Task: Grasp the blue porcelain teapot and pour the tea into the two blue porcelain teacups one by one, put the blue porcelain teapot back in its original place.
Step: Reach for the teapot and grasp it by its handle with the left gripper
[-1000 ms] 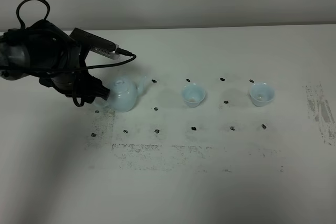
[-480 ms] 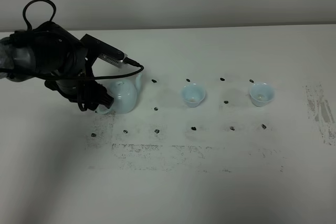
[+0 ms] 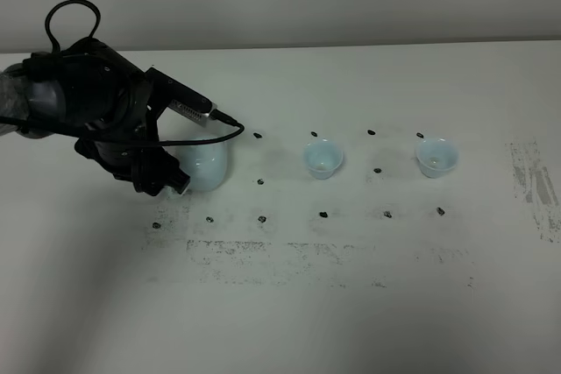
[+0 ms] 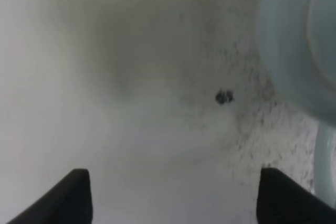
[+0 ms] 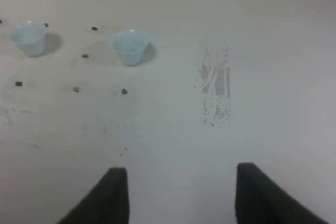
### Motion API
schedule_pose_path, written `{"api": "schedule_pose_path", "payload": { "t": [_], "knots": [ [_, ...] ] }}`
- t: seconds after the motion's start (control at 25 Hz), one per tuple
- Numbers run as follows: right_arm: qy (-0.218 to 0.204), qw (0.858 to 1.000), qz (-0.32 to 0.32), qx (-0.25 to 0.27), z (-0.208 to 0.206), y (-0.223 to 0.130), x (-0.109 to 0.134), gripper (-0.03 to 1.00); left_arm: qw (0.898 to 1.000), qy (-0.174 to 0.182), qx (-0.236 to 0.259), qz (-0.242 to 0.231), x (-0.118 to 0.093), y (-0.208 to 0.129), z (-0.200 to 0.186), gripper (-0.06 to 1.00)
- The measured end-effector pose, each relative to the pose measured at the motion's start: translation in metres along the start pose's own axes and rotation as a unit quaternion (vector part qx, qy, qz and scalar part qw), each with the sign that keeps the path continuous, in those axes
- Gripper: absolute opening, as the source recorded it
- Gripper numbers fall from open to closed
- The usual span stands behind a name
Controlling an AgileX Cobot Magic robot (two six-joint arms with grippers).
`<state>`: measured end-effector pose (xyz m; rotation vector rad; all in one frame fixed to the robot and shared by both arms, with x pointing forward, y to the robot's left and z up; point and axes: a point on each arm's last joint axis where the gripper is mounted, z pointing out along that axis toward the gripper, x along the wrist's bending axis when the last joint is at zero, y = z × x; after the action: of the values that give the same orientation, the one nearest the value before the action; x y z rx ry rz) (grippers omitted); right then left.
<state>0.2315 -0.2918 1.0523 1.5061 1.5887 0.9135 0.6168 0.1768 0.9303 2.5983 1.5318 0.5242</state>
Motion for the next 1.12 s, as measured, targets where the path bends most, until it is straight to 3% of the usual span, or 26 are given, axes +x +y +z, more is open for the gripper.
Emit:
{"api": "schedule_pose_path", "payload": {
  "t": [0.28,0.48,0.68,1.12],
  "knots": [
    [0.000,1.000,0.000,0.000,0.000,0.000,0.000,0.48,1.000,-0.008,-0.018,-0.019,0.001,-0.001,-0.042,0.57],
    [0.000,1.000,0.000,0.000,0.000,0.000,0.000,0.48,0.999,-0.041,-0.030,0.009,-0.011,-0.008,-0.068,0.54],
    [0.000,1.000,0.000,0.000,0.000,0.000,0.000,0.48,0.996,-0.066,0.024,0.063,-0.020,-0.019,-0.069,0.54],
    [0.000,1.000,0.000,0.000,0.000,0.000,0.000,0.48,0.994,-0.064,0.067,0.056,-0.026,-0.019,-0.038,0.54]
  ]
}}
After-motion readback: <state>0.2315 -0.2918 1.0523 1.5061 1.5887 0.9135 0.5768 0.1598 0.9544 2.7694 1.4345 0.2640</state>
